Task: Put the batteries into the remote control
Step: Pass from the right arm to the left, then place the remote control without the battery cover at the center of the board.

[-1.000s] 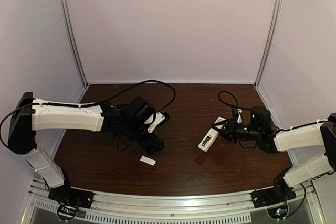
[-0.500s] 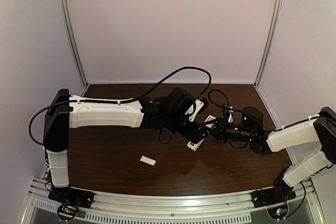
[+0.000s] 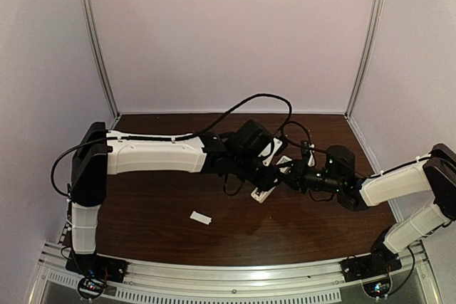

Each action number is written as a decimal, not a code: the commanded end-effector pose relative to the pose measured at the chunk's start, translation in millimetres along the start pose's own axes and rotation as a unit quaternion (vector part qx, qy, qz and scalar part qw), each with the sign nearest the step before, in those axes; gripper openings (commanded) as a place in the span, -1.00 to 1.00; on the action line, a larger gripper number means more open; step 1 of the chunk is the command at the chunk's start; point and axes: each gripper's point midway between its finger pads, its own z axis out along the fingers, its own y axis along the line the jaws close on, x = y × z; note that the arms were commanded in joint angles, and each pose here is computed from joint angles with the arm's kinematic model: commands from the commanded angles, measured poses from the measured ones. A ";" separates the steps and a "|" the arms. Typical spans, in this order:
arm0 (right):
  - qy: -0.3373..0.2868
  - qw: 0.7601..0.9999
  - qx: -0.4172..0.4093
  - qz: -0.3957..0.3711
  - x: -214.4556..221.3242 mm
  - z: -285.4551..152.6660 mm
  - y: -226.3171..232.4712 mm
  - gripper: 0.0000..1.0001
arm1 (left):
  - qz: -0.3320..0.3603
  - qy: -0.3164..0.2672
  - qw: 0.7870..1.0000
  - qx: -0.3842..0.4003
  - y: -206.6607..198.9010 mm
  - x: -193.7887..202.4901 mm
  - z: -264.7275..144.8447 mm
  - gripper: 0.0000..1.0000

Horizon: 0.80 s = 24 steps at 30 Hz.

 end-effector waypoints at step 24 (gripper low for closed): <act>-0.098 0.979 0.135 -0.117 -70.3 -90.3 -13.9 0.99 | 0.047 0.180 0.980 -0.075 34.9 127.1 10.8 -0.57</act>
